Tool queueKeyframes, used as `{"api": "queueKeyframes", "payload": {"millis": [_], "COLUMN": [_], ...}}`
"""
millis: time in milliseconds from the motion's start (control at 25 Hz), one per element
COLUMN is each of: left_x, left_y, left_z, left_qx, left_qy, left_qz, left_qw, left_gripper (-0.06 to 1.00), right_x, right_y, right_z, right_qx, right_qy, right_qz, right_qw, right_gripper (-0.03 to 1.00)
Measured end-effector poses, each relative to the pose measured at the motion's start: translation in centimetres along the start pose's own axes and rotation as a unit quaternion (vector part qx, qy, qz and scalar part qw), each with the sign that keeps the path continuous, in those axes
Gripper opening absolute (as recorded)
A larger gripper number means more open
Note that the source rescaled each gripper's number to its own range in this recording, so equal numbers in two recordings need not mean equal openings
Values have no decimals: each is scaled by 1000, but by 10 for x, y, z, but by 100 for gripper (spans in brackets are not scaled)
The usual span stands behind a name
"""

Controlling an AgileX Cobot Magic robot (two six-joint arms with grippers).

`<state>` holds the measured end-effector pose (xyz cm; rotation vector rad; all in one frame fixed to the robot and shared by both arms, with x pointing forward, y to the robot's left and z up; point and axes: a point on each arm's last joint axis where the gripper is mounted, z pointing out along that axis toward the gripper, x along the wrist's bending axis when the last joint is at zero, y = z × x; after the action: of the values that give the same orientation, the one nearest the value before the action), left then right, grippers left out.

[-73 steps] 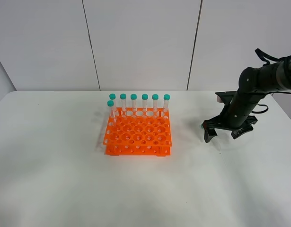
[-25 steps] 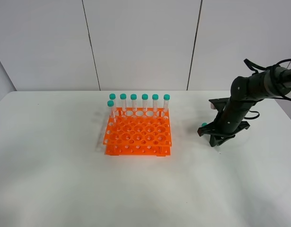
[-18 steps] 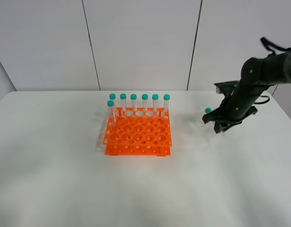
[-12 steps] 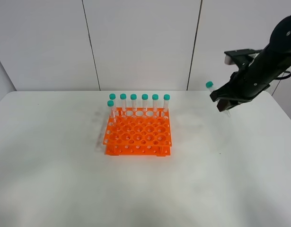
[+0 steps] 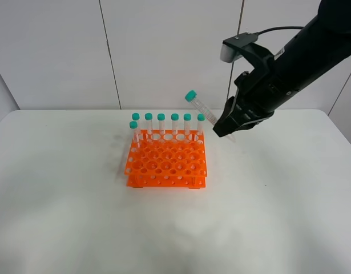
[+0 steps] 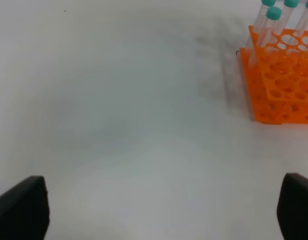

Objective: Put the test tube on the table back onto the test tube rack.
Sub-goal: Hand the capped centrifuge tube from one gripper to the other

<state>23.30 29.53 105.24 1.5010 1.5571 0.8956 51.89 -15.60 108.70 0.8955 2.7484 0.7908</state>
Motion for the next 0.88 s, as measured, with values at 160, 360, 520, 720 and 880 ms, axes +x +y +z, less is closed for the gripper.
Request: {"api": "queueKeyframes", "payload": {"millis": [160,360,520,720,880], "left_x": [0,-1,-6,-14,-21], "left_y": [0,1,25,82,122], "left_z": [0,0,-4,22,66], "left_qx": [0,-3,-36,-21,13], "left_qy": [0,-3,-29,-70,-116], "left_qz": [0,-2,-18,-31,-43], "left_qw": [1000,1000,999,997,992], "left_gripper": [100,100,100,100,100], "right_x": [10,4,0,-1,0], "right_y": [8,9,8,10,11], "right_z": [4,22,41,42,42], "right_qx": [-19,-11,2,-7,-13], "right_qy": [1,9,25,23,27], "right_qz": [-27,-44,-39,-36,-36], "right_qw": [999,999,999,999,999], "right_gripper": [2,2,2,2,2]}}
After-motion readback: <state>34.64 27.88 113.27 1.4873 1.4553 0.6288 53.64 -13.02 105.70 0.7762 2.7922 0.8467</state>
